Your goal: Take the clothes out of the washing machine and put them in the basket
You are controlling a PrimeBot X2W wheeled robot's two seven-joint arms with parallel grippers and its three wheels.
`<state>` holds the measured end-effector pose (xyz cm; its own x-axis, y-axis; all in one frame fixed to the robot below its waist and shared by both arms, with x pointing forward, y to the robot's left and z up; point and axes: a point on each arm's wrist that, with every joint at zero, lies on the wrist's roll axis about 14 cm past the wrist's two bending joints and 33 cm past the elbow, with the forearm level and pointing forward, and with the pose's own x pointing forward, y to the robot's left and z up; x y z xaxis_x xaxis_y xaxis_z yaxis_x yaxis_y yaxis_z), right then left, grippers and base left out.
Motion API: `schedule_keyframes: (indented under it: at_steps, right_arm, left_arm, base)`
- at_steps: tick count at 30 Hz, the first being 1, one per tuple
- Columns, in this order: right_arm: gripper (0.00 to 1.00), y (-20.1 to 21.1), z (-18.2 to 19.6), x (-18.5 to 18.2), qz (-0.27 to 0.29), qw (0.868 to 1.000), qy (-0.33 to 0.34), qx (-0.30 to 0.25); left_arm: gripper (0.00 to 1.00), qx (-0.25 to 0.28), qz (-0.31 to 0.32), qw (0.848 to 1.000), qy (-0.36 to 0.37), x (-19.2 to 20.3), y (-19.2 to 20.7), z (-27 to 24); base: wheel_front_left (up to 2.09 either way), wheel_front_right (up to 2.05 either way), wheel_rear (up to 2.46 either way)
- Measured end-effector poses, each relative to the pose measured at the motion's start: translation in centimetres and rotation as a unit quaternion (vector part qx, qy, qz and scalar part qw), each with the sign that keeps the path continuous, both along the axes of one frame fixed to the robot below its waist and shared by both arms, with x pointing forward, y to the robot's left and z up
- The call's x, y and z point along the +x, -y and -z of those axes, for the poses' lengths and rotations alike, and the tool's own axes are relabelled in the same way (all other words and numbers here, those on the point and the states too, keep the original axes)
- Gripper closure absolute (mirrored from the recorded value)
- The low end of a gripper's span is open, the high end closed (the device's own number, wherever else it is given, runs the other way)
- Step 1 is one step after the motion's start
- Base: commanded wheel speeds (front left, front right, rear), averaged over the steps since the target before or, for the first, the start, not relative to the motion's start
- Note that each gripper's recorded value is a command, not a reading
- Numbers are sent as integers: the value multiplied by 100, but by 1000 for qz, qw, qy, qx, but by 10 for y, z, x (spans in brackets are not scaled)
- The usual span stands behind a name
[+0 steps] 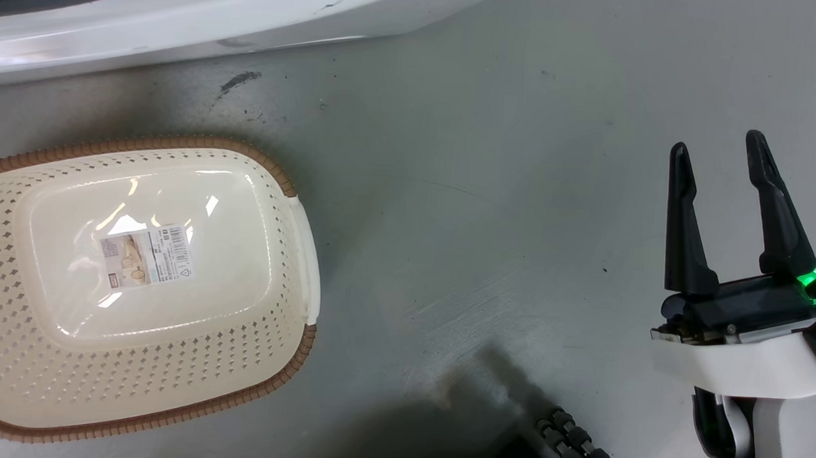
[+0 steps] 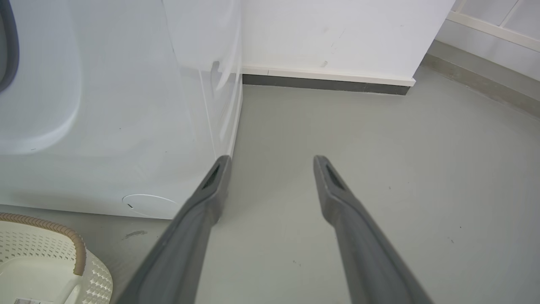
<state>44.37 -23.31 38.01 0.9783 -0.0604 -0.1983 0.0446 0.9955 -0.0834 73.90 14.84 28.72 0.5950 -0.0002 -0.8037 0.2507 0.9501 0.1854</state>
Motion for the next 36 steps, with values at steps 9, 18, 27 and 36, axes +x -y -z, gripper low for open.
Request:
schedule_keyframes:
  at_steps: [9, 18, 27, 36]
  right_arm:
    - [0, 3, 0, 0, 5, 1000, 0, -1]
    - [0, 1, -5, 1, 2, 1000, 7, 2]
    - [0, -6, -25, 3, -9, 999, 33, 2]
    - [0, -18, -49, 1, -26, 998, 61, 4]
  left_arm:
    - [100, 15, 1, 1000, 8, 6, -8, -3]
    - [100, 4, 15, 998, 62, 16, -2, -25]
    - [100, -21, 36, 991, 130, 13, 4, -69]
    - [100, -69, 53, 977, 194, -7, 18, -115]
  base:
    - [0, 0, 0]
    - [0, 0, 0]
    - [0, 0, 0]
    - [0, 0, 0]
